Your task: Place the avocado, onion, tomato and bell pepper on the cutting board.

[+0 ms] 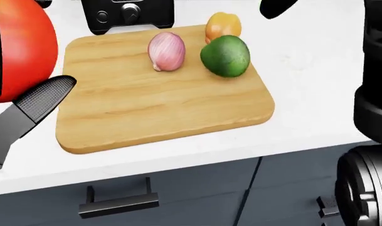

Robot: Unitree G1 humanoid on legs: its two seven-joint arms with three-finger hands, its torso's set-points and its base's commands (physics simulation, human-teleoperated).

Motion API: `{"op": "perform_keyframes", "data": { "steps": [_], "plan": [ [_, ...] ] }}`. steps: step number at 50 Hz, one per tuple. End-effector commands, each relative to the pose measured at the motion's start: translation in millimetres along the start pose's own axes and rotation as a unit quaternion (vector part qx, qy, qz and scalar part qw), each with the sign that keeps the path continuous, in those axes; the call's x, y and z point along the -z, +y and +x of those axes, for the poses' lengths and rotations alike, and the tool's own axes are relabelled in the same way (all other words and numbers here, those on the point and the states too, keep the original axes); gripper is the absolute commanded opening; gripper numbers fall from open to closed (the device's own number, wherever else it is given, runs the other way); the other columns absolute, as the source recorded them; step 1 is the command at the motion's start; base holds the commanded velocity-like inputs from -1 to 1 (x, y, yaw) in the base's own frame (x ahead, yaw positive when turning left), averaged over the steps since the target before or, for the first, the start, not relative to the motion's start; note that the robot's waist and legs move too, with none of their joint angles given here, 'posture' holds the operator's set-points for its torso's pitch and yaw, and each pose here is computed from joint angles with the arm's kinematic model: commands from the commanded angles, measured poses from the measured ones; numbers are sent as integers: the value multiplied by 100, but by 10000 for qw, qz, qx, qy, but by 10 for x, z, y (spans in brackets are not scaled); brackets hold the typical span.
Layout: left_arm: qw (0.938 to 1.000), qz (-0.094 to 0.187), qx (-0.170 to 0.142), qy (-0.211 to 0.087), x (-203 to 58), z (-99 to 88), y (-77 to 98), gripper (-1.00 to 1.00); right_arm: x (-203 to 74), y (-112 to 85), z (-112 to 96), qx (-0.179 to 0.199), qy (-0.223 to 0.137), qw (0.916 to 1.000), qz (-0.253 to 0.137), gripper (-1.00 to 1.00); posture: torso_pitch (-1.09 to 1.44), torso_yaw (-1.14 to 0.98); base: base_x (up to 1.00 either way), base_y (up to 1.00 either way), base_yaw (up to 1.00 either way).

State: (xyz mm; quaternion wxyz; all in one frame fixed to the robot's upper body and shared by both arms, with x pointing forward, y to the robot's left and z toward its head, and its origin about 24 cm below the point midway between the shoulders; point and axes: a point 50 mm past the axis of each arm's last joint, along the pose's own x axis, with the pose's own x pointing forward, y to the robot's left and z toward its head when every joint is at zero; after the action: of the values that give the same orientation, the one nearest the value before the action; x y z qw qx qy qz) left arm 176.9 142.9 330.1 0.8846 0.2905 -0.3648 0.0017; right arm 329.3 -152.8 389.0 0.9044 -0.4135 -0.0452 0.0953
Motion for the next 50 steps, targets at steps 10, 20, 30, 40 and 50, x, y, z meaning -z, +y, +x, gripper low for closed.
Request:
{"op": "perform_keyframes", "data": {
  "steps": [10, 20, 30, 40, 50],
  "plan": [
    [9994, 215, 71, -255, -65, 560, 10, -100, -145, -341, -306, 907, -444, 9942, 380, 100, 0, 0, 0, 0, 0],
    [9983, 166, 555, 108, 293, 914, -299, -100, -129, -392, -343, 944, -421, 9939, 390, 100, 0, 0, 0, 0, 0],
    [9940, 141, 890, 614, 736, 940, -492, -100, -28, -297, -279, 788, -313, 9958, 361, 100, 0, 0, 0, 0, 0],
    [9903, 232, 948, 990, 1063, 833, -593, -100, 20, -251, -269, 719, -260, 9964, 367, 100, 0, 0, 0, 0, 0],
    [9860, 122, 1059, 1283, 1306, 698, -766, -100, 53, -207, -261, 648, -223, 9970, 351, 100, 0, 0, 0, 0, 0]
  ]
}}
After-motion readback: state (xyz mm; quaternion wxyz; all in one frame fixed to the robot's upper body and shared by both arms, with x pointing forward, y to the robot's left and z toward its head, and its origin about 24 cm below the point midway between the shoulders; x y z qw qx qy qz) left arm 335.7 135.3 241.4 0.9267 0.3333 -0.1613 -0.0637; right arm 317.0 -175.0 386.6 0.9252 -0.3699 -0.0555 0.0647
